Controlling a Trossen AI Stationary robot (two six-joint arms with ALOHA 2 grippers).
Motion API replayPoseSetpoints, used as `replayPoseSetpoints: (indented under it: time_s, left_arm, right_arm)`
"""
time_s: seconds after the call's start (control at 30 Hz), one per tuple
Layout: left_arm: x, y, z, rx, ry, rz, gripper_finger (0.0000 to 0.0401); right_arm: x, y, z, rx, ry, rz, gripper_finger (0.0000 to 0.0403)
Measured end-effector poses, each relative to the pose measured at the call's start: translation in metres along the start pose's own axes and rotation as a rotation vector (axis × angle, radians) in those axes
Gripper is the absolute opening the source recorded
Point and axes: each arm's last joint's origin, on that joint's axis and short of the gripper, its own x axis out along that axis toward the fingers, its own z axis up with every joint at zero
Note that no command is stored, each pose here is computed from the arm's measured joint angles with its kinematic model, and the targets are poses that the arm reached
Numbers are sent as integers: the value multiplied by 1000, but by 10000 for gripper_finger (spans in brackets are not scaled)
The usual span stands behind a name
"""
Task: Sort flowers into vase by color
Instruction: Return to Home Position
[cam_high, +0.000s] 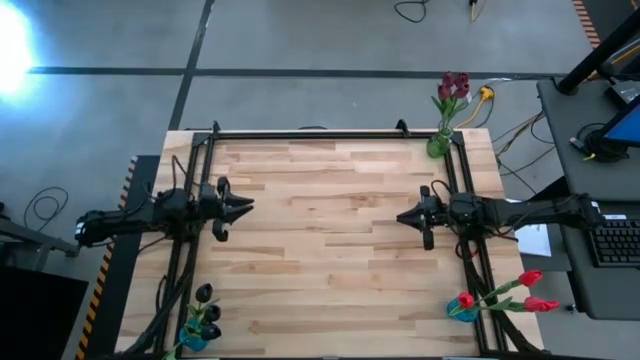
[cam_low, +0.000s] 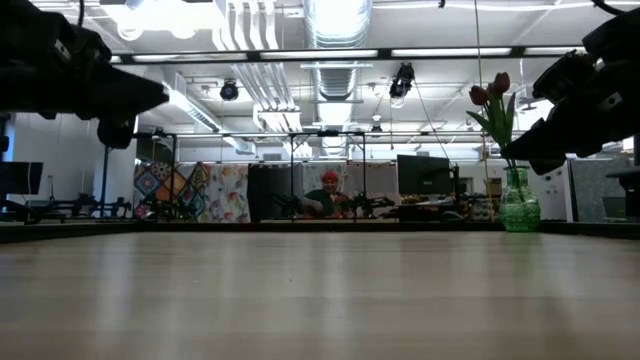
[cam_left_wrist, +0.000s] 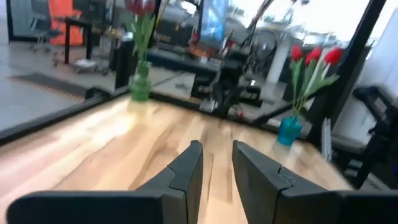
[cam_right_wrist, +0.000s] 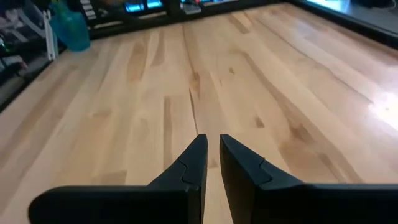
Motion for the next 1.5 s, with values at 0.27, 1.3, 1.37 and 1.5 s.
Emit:
replayPoseSetpoints:
  time_s: [0.27, 1.3, 1.37, 1.5]
  left_arm:
    - [2, 0, -1, 4, 59, 0, 76]
    - [6, 0, -4, 6, 113, 14, 76]
    - [6, 0, -4, 6, 116, 14, 76]
    - [6, 0, -4, 7, 121, 15, 76]
  right_arm:
    - [2, -1, -3, 0, 36, -7, 36]
    - [2, -1, -3, 0, 33, -7, 36]
    - [2, -1, -3, 0, 33, -7, 36]
    - [2, -1, -3, 0, 33, -7, 36]
